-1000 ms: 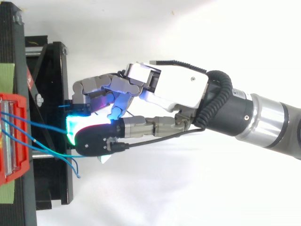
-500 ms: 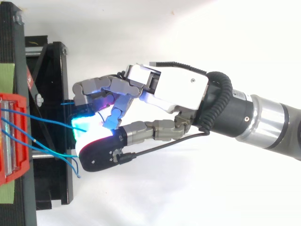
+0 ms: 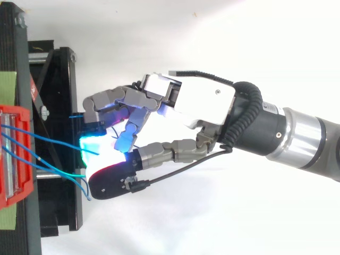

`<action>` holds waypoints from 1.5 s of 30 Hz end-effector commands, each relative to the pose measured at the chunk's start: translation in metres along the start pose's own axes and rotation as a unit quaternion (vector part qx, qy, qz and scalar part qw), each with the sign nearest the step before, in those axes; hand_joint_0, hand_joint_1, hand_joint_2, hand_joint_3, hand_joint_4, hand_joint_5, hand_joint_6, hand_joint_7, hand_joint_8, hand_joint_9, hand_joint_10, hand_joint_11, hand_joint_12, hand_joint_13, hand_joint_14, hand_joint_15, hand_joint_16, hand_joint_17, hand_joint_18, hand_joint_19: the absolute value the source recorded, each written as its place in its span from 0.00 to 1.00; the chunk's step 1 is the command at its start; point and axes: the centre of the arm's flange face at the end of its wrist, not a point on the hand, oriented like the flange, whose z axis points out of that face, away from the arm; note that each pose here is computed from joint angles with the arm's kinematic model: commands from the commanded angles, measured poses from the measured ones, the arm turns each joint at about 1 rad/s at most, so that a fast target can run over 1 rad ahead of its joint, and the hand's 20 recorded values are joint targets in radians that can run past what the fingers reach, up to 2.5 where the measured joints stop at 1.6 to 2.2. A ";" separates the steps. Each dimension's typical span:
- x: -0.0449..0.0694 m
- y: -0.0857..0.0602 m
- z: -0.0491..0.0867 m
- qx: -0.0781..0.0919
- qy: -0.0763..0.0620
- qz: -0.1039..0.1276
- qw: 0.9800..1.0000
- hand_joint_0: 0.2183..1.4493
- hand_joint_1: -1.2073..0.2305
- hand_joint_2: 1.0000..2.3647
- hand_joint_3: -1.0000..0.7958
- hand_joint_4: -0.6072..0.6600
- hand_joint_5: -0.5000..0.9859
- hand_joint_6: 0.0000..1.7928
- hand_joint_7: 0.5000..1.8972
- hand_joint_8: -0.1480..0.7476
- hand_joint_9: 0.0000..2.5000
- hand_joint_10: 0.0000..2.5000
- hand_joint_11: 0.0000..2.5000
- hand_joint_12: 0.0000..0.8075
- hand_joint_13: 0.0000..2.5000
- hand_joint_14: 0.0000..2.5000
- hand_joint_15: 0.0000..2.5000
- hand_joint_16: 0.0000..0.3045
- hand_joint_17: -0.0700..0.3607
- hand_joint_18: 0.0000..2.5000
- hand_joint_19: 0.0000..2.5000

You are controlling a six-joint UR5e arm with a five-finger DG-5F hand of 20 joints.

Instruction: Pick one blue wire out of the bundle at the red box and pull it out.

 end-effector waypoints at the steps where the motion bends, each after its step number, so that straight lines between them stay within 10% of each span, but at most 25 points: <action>1: 0.000 0.001 0.000 -0.001 0.000 0.000 1.000 0.30 0.32 0.01 0.40 0.57 0.33 0.38 0.60 0.42 0.53 0.01 0.26 0.43 0.25 0.00 0.12 0.15 0.41 0.18 0.13; 8: 0.000 0.001 0.000 0.000 0.000 0.001 1.000 0.30 0.32 0.01 0.38 0.56 0.33 0.38 0.58 0.40 0.52 0.01 0.27 0.42 0.24 0.00 0.13 0.15 0.40 0.18 0.13; 15: -0.001 -0.001 0.000 0.000 0.000 0.000 1.000 0.28 0.57 0.00 0.34 0.60 0.34 0.32 0.69 0.38 0.52 0.01 0.25 0.42 0.23 0.00 0.12 0.15 0.40 0.15 0.15; 45: 0.000 0.001 0.000 -0.001 0.000 0.000 1.000 0.30 0.36 0.01 0.42 0.57 0.32 0.38 0.57 0.44 0.52 0.01 0.27 0.46 0.24 0.00 0.12 0.17 0.44 0.18 0.13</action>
